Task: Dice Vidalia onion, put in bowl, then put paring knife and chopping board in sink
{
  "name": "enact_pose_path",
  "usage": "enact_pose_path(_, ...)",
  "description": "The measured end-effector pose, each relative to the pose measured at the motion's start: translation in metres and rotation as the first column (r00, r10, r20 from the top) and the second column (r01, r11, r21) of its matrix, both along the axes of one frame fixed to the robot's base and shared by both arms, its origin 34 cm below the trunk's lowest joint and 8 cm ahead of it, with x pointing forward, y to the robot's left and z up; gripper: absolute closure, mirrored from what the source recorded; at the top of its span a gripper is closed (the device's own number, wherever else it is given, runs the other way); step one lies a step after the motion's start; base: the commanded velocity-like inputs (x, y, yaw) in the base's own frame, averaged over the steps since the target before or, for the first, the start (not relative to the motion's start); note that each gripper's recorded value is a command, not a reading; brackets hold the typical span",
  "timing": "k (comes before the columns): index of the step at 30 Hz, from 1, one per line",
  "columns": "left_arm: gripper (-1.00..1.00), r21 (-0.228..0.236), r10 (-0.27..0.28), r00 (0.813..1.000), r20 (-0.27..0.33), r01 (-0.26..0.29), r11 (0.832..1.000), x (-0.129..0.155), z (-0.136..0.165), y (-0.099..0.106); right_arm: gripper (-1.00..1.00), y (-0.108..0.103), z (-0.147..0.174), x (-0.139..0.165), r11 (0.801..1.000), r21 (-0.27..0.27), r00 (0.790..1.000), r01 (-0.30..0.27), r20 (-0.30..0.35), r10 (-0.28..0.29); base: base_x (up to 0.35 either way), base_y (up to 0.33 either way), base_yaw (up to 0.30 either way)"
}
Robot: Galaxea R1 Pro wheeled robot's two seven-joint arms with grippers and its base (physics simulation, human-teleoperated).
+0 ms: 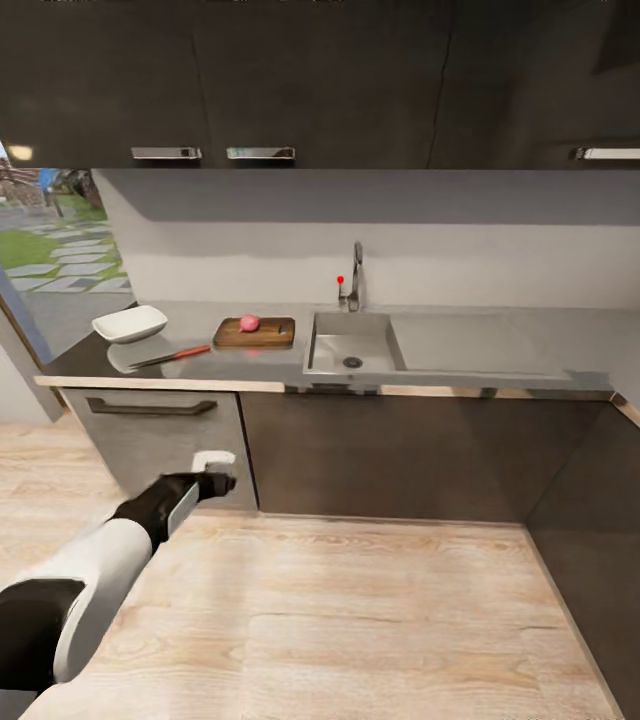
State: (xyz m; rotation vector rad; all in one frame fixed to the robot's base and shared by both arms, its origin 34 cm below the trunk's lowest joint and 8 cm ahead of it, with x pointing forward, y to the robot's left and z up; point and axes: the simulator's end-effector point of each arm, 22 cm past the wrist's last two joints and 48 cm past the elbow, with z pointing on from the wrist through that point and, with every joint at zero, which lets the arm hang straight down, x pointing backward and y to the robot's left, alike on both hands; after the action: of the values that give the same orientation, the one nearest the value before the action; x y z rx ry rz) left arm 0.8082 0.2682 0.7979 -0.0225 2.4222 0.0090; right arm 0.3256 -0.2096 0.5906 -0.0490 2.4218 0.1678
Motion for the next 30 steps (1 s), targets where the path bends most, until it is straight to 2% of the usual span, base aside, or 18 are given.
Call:
enact_pose_path(1, -1.0, 0.002, 0.004, 0.997, -0.073, -0.004, 1.0, -0.042, -0.049, 0.0, -1.0, 0.0, 0.0, 0.0, 1.0, 0.0, 1.0, 0.0, 0.001, 0.0, -0.009, 0.0, 0.0)
enact_pose_path(2, -1.0, 0.003, 0.005, 0.996, -0.094, -0.005, 1.0, -0.055, -0.062, 0.0, -1.0, 0.0, 0.0, 0.001, 1.0, 0.001, 1.0, 0.0, 0.002, 0.0, -0.006, 0.0, 0.0)
enact_pose_path(4, -1.0, 0.002, 0.006, 0.995, -0.095, -0.006, 1.0, -0.067, -0.073, 0.0, -1.0, 0.0, 0.001, 0.002, 1.0, 0.0, 1.0, 0.0, 0.004, 0.0, -0.003, 0.0, 0.0)
enact_pose_path(8, -1.0, 0.007, 0.01, 0.991, -0.136, -0.009, 1.0, -0.103, -0.103, 0.005, -1.0, -0.005, 0.001, 0.005, 1.0, -0.005, 1.0, 0.002, 0.013, -0.002, -0.001, 0.0, 0.0)
enact_pose_path(11, -1.0, 0.023, 0.023, 0.984, -0.174, -0.019, 1.0, -0.148, -0.134, 0.02, -1.0, -0.026, 0.002, 0.017, 0.999, -0.038, 1.0, 0.012, 0.022, -0.012, 0.0, 0.0, 0.0)
enact_pose_path(14, -1.0, 0.033, 0.029, 0.983, -0.184, -0.023, 0.999, -0.178, -0.153, 0.027, -1.0, -0.048, -0.003, 0.031, 0.997, -0.078, 1.0, 0.023, -0.008, -0.024, 0.0, 0.0, 0.0)
enact_pose_path(16, -1.0, 0.041, 0.03, 0.991, -0.131, -0.025, 0.999, -0.185, -0.156, 0.033, -1.0, -0.06, -0.004, 0.046, 0.995, -0.099, 0.999, 0.027, -0.031, -0.03, 0.0, 0.0, 0.0)
enact_pose_path(17, -1.0, 0.046, 0.029, 0.998, -0.062, -0.026, 0.999, -0.185, -0.154, 0.036, -1.0, -0.066, -0.003, 0.058, 0.994, -0.109, 0.999, 0.027, -0.04, -0.032, 0.0, 0.0, 0.0)
enact_pose_path(18, -1.0, 0.055, 0.024, 0.998, 0.054, -0.027, 0.998, -0.189, -0.148, 0.039, -1.0, -0.073, 0.002, 0.078, 0.992, -0.12, 0.999, 0.026, -0.039, -0.031, 0.0, 0.0, 0.0)
enact_pose_path(20, -1.0, 0.063, 0.018, 0.989, 0.144, -0.027, 0.998, -0.204, -0.146, 0.04, -1.0, -0.078, 0.011, 0.101, 0.992, -0.127, 1.0, 0.026, -0.014, -0.028, 0.0, 0.0, 0.0)
enact_pose_path(23, -1.0, 0.071, 0.014, 0.98, 0.201, -0.028, 0.997, -0.236, -0.149, 0.042, -1.0, -0.079, 0.024, 0.125, 0.991, -0.128, 0.999, 0.028, 0.031, -0.024, 0.0, 0.0, 0.0)
enact_pose_path(25, -1.0, 0.094, 0.034, 0.965, 0.26, -0.06, 0.994, -0.243, -0.142, 0.052, -1.0, -0.078, 0.028, 0.13, 0.992, -0.125, 0.998, 0.029, 0.056, -0.022, 0.0, 0.0, 0.0)
enact_pose_path(30, -1.0, 0.11, 0.057, 0.958, 0.281, -0.092, 0.99, -0.246, -0.139, 0.055, -1.0, -0.078, 0.036, 0.13, 0.992, -0.123, 0.991, 0.038, 0.132, -0.022, 0.0, 0.0, 0.0)
